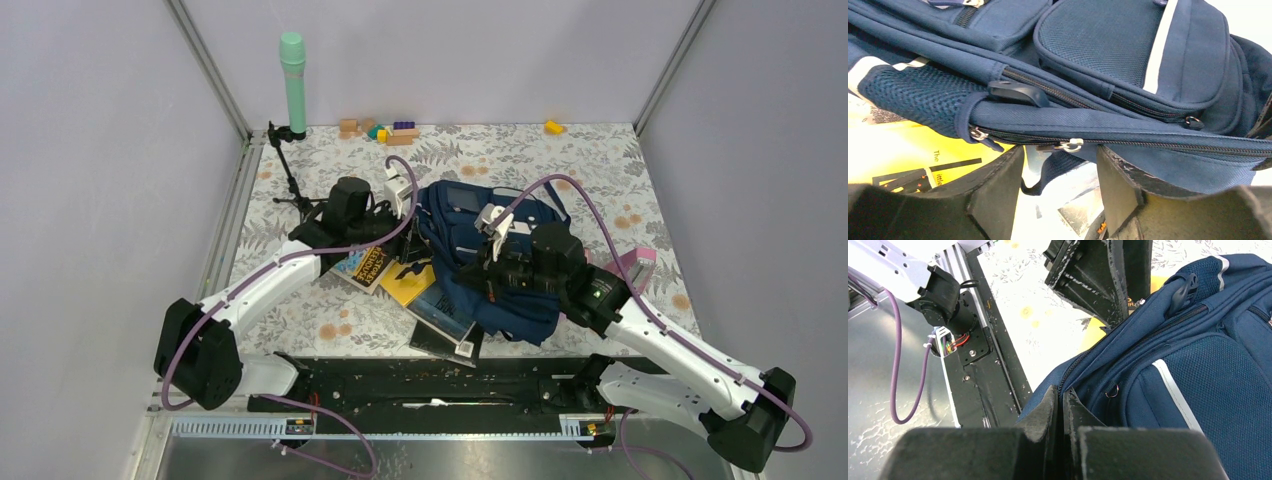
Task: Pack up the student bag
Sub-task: Unzip the student bag at the center of the board.
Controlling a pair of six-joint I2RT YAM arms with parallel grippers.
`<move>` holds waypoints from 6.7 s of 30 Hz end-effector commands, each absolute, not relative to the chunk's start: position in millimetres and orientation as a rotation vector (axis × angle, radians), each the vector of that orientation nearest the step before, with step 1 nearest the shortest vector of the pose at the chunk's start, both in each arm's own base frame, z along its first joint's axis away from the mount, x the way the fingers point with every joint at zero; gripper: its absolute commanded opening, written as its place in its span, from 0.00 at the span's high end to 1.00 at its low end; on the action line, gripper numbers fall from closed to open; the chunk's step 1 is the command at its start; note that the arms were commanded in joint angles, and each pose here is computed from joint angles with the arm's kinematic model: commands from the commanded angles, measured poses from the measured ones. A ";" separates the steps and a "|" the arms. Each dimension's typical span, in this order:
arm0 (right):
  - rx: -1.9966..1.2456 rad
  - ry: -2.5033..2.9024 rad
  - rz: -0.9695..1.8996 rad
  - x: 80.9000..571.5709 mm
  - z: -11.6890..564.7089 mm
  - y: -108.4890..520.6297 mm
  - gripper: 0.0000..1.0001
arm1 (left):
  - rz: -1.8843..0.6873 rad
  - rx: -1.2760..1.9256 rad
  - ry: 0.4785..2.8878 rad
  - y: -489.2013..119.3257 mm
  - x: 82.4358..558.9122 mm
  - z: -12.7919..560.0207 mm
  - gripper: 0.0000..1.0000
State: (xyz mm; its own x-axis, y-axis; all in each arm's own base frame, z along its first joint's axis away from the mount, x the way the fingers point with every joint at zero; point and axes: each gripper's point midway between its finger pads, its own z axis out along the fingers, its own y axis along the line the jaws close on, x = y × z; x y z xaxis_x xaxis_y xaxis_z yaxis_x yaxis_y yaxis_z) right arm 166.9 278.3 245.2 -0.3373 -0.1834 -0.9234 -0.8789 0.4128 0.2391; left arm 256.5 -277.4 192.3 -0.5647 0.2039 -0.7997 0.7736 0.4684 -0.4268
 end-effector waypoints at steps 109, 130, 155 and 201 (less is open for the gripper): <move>-0.425 2.054 0.817 171.5 228.0 210.9 0.12 | -0.823 0.619 2.243 -239.5 283.0 204.7 1.00; -0.416 2.115 0.879 154.7 161.5 215.3 0.21 | -0.804 0.600 2.263 -233.3 282.2 202.3 1.00; -0.397 2.091 0.776 170.3 140.1 215.9 1.00 | -0.796 0.679 2.239 -231.7 276.5 206.7 1.00; -0.360 1.987 0.716 207.4 165.1 235.7 1.00 | -0.880 1.037 2.353 -269.0 214.1 178.5 1.00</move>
